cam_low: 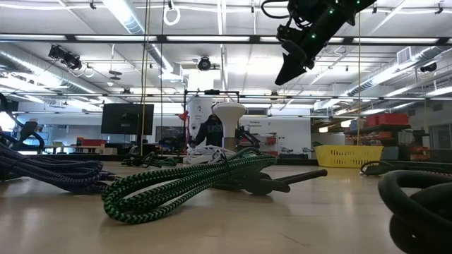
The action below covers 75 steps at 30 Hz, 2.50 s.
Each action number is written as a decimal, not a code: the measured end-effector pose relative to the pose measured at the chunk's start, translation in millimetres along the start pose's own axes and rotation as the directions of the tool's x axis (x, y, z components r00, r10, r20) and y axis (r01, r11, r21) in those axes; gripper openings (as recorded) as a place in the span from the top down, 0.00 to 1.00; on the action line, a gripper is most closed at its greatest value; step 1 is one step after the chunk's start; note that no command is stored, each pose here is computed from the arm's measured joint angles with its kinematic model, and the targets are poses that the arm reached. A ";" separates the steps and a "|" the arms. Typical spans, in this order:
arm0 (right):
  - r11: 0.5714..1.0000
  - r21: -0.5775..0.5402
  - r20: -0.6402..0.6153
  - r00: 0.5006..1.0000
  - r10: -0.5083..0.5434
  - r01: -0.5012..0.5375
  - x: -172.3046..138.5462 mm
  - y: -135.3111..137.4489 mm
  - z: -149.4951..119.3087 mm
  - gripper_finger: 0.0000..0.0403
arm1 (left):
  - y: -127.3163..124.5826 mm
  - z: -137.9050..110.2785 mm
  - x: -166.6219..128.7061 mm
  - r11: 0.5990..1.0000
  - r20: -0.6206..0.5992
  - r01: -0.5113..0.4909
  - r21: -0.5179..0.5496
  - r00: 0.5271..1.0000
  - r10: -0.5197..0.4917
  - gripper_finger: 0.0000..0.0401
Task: Pick & Place USB Port
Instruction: Put the black USB cable into the green bin, then put the green USB cable into the yellow bin
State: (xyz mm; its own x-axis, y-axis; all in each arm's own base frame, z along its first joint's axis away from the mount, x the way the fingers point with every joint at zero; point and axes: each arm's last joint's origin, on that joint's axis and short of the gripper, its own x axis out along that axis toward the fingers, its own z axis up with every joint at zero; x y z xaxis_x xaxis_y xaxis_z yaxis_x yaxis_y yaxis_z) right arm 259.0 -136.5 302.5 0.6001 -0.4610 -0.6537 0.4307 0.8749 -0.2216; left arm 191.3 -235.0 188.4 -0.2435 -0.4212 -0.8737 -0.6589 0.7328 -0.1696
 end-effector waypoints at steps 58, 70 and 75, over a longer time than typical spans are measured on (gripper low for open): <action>0.697 -0.164 0.060 0.698 0.713 -0.698 4.0 118.0 -38.8 0.72 | 180.7 189.5 -206.5 0.603 0.838 -0.795 0.068 0.373 0.398 0.70; 0.632 -0.239 0.053 0.640 0.767 -0.737 -8.9 144.3 -39.3 0.72 | 212.7 237.2 -181.4 0.467 0.835 -0.842 0.272 0.447 0.320 0.70; 0.621 -0.261 0.077 0.626 0.776 -0.739 -11.7 148.8 -37.0 0.72 | 220.2 258.9 -167.4 0.485 0.804 -0.819 0.307 0.496 0.328 0.70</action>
State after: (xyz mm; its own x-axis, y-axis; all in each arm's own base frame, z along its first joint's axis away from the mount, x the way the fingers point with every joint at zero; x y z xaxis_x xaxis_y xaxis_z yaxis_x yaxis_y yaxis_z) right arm 291.1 4.5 250.4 0.7616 0.3793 -0.5255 -0.3518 0.9229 0.1564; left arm 271.3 135.3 179.2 0.2355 0.4613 -0.8554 0.0981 0.8644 0.4931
